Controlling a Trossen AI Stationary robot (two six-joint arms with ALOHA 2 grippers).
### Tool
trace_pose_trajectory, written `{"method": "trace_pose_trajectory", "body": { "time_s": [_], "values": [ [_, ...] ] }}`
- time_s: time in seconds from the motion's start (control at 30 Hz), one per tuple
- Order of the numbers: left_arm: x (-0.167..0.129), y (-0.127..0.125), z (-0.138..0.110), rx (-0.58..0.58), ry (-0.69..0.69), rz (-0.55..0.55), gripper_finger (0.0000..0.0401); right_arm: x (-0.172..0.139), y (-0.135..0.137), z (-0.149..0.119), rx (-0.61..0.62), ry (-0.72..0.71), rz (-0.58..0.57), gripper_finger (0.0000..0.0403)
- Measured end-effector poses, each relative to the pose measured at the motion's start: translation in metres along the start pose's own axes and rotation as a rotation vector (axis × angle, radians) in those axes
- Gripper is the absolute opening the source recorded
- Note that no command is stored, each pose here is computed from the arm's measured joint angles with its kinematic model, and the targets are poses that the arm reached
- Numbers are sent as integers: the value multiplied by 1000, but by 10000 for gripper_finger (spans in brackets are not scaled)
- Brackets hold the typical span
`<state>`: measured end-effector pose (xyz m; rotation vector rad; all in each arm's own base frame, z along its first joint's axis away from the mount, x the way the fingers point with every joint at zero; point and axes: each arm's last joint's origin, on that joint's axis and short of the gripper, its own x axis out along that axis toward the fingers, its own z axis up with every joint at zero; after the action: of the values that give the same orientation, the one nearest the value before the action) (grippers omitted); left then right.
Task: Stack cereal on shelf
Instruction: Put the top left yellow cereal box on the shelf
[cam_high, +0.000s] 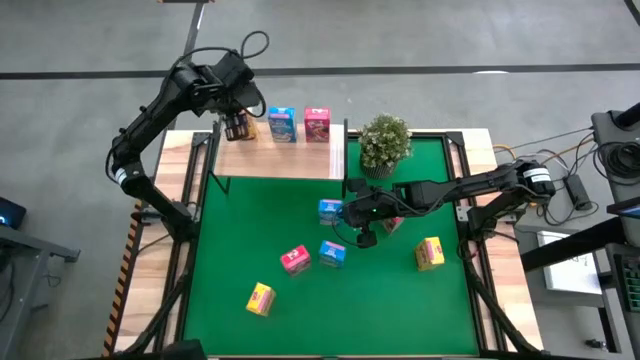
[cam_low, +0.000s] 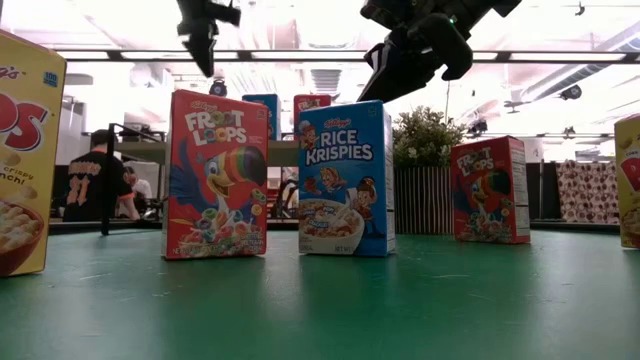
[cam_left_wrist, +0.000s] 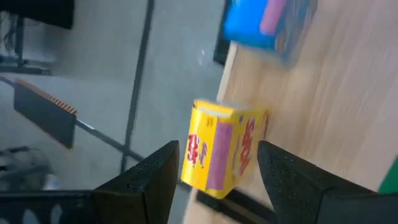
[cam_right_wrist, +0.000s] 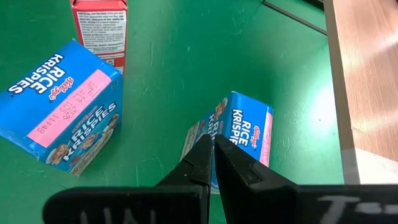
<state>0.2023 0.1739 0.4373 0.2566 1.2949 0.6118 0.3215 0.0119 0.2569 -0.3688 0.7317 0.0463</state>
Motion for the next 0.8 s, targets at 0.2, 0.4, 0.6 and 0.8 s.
{"method": "trace_pose_trajectory", "body": {
  "time_s": [0.2, 0.4, 0.6, 0.8],
  "values": [
    [-36, -10, 8, -332, -188, -206, 201, 0, 0, 0, 41, -2, -1, 9],
    [-73, -45, 12, -317, -401, -360, 201, 0, 0, 0, 90, -1, 0, 9],
    [-98, -100, 9, -233, -626, -384, 201, -3, -1, 2, 253, 27, 0, 9],
    [-101, -156, -5, -180, -774, -325, 201, -15, -5, 8, 421, 118, 4, 9]
  ]
}}
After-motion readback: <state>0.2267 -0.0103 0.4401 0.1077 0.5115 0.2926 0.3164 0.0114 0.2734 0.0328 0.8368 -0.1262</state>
